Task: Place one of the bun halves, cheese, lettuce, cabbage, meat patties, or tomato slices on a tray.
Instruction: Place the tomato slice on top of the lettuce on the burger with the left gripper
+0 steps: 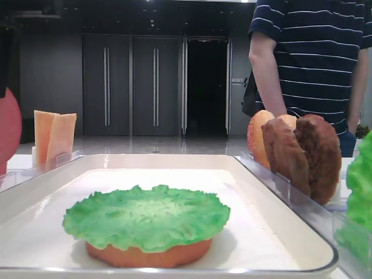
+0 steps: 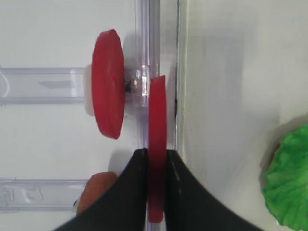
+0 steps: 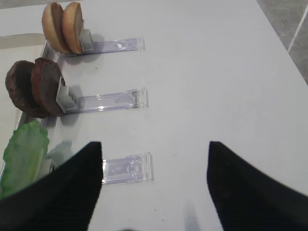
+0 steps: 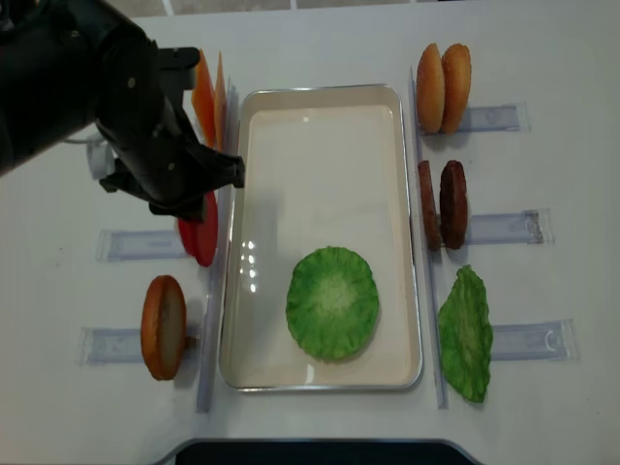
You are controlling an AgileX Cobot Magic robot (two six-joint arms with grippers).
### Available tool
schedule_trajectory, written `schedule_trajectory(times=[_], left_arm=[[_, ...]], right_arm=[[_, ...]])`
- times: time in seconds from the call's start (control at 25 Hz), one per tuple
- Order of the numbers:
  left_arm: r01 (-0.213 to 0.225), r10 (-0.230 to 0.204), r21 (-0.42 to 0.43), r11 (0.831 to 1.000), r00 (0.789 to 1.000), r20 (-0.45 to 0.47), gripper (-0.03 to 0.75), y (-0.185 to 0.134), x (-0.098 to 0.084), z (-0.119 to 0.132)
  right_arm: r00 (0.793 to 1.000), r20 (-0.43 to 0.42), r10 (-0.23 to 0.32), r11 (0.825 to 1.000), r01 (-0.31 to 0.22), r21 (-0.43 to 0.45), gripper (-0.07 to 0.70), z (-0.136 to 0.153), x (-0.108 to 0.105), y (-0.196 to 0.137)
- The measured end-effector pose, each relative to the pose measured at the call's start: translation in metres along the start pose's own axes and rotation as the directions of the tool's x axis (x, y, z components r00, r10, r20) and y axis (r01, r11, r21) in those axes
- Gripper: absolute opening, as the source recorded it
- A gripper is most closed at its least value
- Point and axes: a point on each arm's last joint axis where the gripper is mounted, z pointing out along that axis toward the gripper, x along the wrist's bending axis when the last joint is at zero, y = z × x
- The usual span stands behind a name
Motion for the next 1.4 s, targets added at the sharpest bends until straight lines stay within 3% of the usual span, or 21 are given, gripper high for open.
schedule_trajectory(times=[0.36,0.64,1.04,1.4], left_arm=[[-0.03,0.03,-0.006,1.0,0.998,0.057,0.057,-0.011,-0.014,-0.013],[-0.045,0.05,-0.031,0.998,0.983,0.175,0.057,-0.019,-0.029,-0.021],[-0.052,0.043,0.022,0.998,0.955,0.294,0.055,-0.037,-0.036,-0.001],[-0.055,0.039,0.023,0.998,0.896,0.442,0.055,-0.046,-0.046,0.006]], right_arm=[[1.0,0.0,0.0,1.0,0.0,0.0,0.471,0.0,0.0,0.0],[1.0,0.0,0.0,1.0,0.0,0.0,0.471,0.0,0.0,0.0],[1.0,0.0,0.0,1.0,0.0,0.0,0.471,0.0,0.0,0.0],[1.0,0.0,0.0,1.0,0.0,0.0,0.471,0.0,0.0,0.0]])
